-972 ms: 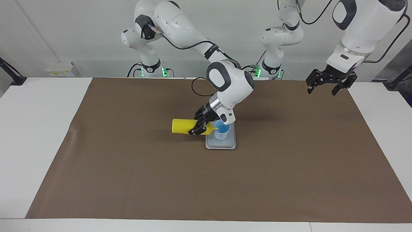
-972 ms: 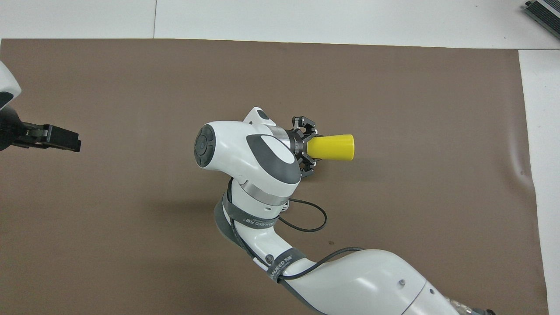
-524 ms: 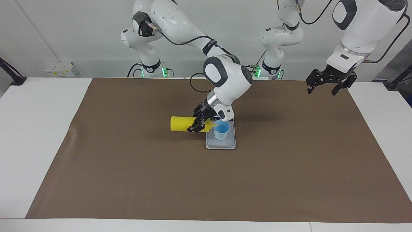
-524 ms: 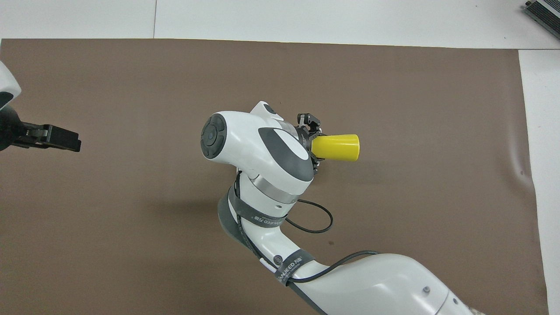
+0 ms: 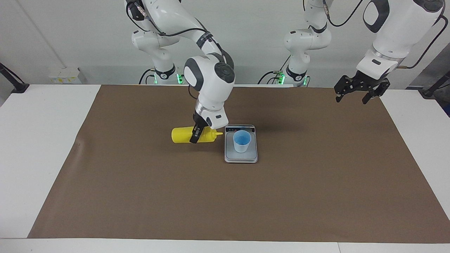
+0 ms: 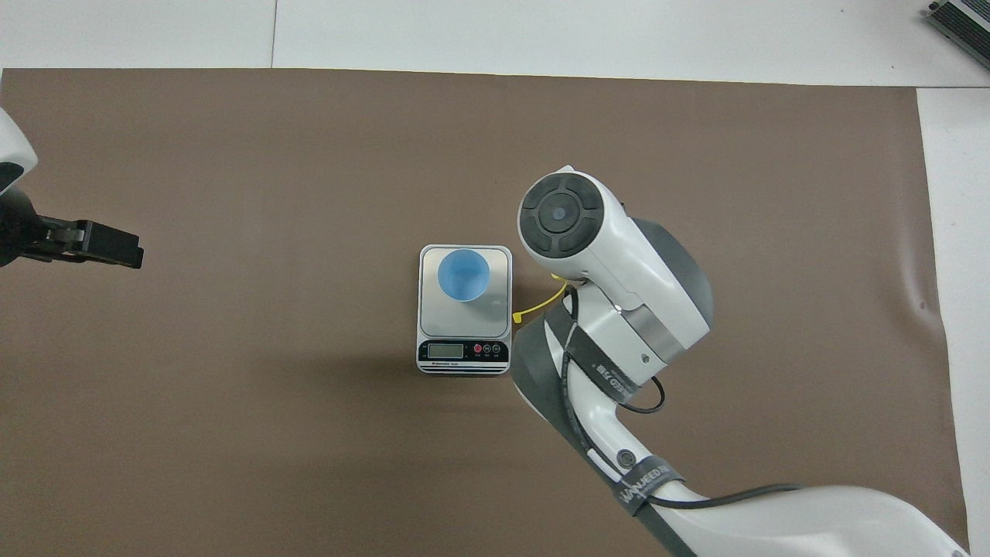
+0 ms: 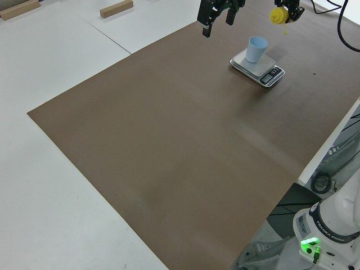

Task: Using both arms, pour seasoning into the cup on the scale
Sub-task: 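Swing the yellow bottle upright with the right gripper beside the scale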

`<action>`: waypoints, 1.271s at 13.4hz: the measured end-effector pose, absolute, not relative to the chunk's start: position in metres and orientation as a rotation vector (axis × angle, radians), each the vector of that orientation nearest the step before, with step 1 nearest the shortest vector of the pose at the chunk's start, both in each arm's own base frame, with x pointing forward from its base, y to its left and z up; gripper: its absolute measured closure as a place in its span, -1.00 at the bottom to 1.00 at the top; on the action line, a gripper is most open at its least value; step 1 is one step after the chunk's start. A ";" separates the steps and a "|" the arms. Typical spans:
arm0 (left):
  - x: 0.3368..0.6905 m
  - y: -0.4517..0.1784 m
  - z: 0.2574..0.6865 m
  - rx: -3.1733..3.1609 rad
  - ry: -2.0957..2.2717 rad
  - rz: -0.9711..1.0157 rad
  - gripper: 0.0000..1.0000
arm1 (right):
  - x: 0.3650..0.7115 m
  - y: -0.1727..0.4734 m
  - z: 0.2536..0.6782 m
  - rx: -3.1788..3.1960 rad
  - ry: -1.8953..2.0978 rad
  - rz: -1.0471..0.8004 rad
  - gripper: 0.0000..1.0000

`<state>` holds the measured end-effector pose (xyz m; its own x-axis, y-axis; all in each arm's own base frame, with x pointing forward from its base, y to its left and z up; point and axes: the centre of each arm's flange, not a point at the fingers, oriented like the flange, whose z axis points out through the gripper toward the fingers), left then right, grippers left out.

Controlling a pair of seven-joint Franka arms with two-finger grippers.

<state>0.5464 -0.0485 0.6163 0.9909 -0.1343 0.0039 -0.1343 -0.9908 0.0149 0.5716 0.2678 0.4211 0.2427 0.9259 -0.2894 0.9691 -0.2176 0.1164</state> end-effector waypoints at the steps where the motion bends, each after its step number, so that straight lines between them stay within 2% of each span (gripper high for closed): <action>1: 0.546 -0.049 0.616 3.119 -0.210 0.004 -1.00 | 0.569 0.257 0.425 2.291 1.766 -0.211 -0.07; 4: 0.546 -0.049 0.616 3.119 -0.210 0.004 -1.00 | 0.571 0.236 0.439 2.418 1.746 -0.131 -0.07; 12: 0.546 -0.049 0.616 3.119 -0.210 0.004 -1.00 | 0.604 0.162 0.456 2.739 1.709 0.184 -0.07; 17: 0.546 -0.049 0.616 3.119 -0.210 0.004 -1.00 | 0.587 0.110 0.428 2.791 1.819 0.438 -0.07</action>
